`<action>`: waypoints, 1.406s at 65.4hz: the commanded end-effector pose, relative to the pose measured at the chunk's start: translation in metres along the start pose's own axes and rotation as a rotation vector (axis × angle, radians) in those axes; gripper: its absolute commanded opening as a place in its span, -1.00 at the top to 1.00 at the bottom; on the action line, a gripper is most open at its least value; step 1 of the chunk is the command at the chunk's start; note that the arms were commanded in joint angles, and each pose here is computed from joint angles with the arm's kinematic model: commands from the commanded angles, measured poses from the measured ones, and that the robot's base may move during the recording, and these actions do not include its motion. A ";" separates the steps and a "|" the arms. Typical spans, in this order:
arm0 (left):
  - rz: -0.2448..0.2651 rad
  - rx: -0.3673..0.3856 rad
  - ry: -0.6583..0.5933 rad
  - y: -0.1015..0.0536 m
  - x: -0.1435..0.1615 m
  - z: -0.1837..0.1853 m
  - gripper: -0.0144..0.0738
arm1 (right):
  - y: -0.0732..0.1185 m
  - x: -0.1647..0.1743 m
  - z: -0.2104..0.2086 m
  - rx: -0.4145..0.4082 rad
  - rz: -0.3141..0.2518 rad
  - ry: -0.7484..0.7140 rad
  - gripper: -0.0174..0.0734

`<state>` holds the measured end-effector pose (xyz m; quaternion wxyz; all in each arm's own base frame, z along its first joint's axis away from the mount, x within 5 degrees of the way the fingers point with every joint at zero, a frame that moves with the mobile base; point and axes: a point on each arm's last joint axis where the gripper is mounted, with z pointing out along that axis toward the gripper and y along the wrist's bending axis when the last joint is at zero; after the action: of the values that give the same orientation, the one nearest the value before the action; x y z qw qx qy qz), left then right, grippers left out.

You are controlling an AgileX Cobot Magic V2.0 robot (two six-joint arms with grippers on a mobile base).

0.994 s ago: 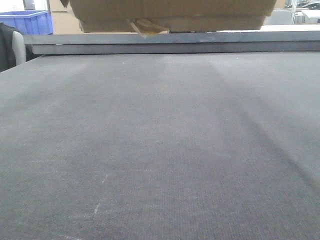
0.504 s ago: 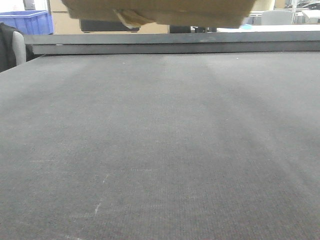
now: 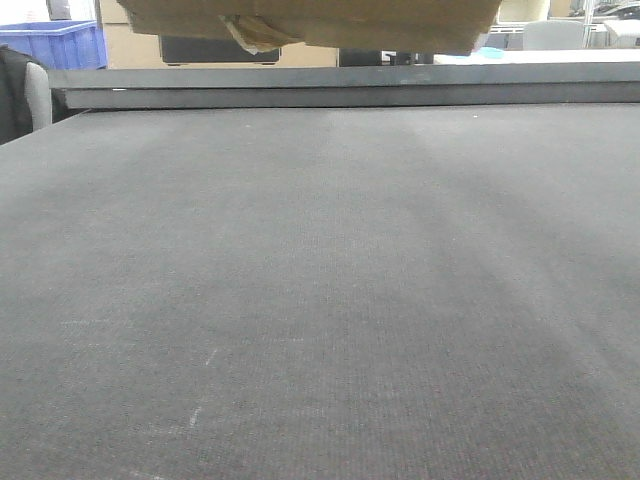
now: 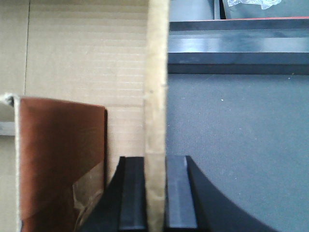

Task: Stack two boxes on right shelf middle
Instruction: 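Lift the box stack off the table with both grippers, then hold the boxes raised while the base turns away from the table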

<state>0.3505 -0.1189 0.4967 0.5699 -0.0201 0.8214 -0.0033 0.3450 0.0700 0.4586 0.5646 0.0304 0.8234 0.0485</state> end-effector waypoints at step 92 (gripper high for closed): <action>-0.004 0.016 -0.081 0.003 -0.013 -0.010 0.92 | -0.001 -0.006 -0.002 0.000 -0.015 -0.052 0.97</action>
<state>0.3505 -0.1189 0.4967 0.5699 -0.0201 0.8214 -0.0033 0.3461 0.0701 0.4568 0.5610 0.0316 0.8258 0.0478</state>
